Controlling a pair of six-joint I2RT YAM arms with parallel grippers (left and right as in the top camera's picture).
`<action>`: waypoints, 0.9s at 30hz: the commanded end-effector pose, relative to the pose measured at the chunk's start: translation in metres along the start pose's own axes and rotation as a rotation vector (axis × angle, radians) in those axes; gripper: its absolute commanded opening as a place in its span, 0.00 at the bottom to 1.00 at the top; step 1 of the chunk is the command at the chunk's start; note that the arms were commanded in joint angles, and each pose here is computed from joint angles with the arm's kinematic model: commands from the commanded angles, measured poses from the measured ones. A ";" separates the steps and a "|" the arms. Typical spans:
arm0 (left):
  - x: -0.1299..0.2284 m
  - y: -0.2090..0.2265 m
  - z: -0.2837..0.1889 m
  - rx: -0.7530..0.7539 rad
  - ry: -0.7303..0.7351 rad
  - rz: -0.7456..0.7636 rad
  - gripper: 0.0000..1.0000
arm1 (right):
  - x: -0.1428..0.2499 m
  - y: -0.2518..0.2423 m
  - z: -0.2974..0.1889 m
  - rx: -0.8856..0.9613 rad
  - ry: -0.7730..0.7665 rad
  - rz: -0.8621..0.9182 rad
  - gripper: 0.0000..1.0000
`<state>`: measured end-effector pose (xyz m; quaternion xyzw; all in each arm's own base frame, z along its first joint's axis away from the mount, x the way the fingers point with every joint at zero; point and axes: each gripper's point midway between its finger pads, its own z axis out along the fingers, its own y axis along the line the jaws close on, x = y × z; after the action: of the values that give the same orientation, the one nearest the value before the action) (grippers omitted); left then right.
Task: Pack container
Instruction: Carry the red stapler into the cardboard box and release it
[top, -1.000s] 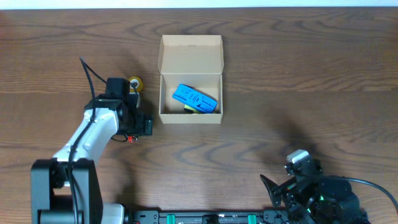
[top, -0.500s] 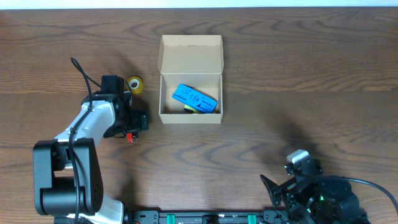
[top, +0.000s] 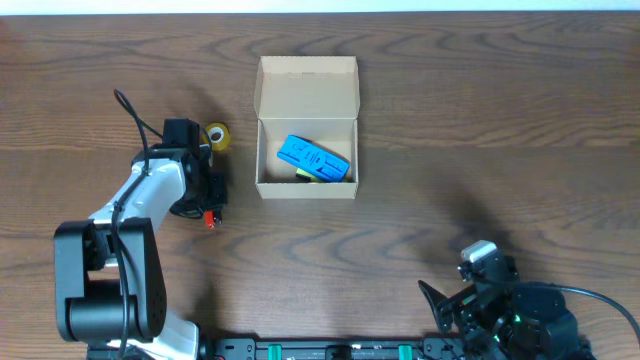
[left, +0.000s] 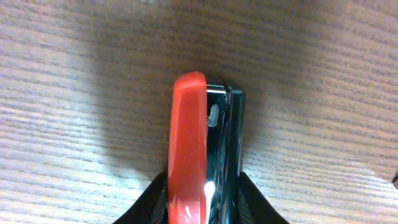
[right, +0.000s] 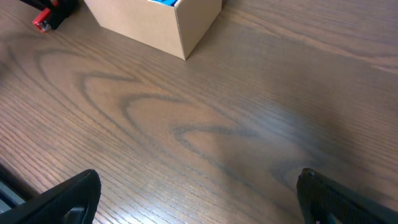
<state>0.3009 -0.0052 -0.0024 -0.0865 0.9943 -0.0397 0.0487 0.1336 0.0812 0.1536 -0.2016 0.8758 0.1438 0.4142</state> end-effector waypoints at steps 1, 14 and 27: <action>-0.020 -0.005 -0.009 0.011 -0.046 -0.016 0.14 | 0.000 -0.002 0.000 0.013 -0.003 0.015 0.99; -0.106 -0.042 -0.144 0.095 -0.464 0.036 0.13 | 0.000 -0.002 0.000 0.013 -0.003 0.015 0.99; -0.079 -0.167 -0.163 0.153 -0.475 0.559 0.21 | 0.000 -0.002 0.000 0.013 -0.003 0.015 0.99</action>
<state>0.3927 -0.1246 0.1886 0.1106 0.9421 -0.0884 0.3040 0.1337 0.0812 0.1537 -0.2016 0.8758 0.1438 0.4144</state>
